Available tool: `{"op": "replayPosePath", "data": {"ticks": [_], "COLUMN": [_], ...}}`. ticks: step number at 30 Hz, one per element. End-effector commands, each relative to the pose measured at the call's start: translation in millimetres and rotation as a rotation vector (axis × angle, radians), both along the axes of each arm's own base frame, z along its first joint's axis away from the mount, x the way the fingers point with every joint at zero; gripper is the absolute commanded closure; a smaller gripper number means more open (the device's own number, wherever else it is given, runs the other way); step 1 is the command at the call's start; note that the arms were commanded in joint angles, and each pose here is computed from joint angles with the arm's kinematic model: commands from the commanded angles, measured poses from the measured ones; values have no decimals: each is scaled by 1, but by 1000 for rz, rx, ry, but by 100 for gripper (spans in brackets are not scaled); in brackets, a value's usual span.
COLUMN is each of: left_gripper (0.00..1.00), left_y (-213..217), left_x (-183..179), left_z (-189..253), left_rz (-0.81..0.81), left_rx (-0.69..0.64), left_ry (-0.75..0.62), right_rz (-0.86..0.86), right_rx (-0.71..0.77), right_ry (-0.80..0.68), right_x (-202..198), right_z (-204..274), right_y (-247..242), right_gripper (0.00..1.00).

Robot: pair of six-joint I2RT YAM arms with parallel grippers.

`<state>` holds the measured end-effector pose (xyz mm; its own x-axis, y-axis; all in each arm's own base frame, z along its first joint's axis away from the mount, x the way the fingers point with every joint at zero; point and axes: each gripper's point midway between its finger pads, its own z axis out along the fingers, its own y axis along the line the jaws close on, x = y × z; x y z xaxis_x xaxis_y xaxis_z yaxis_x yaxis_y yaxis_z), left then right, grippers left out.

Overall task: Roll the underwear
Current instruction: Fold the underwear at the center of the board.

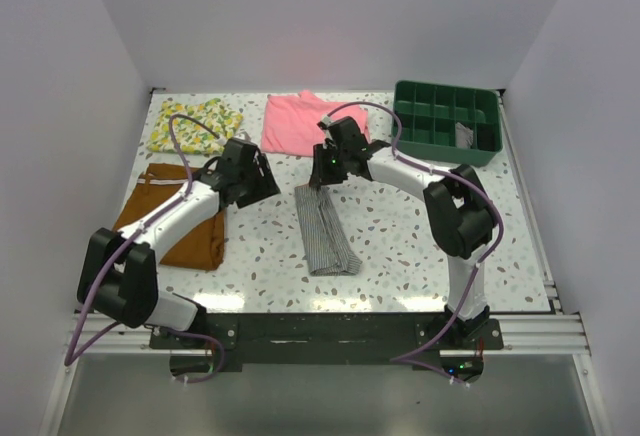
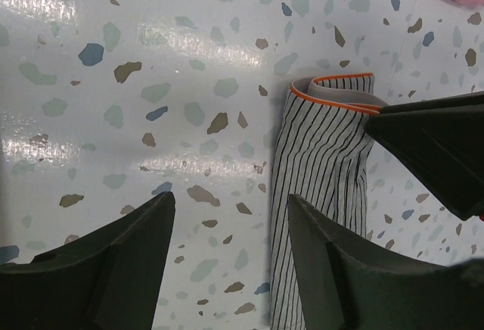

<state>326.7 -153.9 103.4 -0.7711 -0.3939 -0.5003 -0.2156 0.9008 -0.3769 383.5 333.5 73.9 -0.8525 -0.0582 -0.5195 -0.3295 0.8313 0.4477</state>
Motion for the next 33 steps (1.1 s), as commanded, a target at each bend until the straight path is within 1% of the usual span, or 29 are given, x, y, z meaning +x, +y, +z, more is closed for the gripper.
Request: {"op": "replayPosePath", "data": {"ticks": [1,9,15,16,19,21,22,24,33], "left_gripper": [34,35,35,35,35,35,35,35,35], "left_y": [-5,-6,-8,-8,-10,-11,-10,-9,-8], "left_x": [1,1,2,3,4,3,3,2,-3], "left_z": [-4,-6,-8,-7,-6,-6,-6,-6,-8], "left_rz": [-3,-9,-7,-6,-11,-15,-13,-13,-8], "left_rx": [-25,-25,-37,-39,-43,-43,-42,-41,-47], "left_ry": [1,6,9,7,7,7,10,8,15], "right_rz": [11,5,14,14,25,26,24,17,-30], "right_rx": [26,-6,-10,-13,-11,-13,-15,-19,-60], "right_ry": [-4,23,32,33,28,30,26,15,-68], "right_x": [2,-3,-4,-3,-1,-1,1,2,14], "right_z": [9,-1,-3,-3,0,-1,0,3,21], "right_y": [4,-2,-1,-1,1,1,1,0,-15], "right_gripper": [70,71,78,82,86,90,95,100,100]}}
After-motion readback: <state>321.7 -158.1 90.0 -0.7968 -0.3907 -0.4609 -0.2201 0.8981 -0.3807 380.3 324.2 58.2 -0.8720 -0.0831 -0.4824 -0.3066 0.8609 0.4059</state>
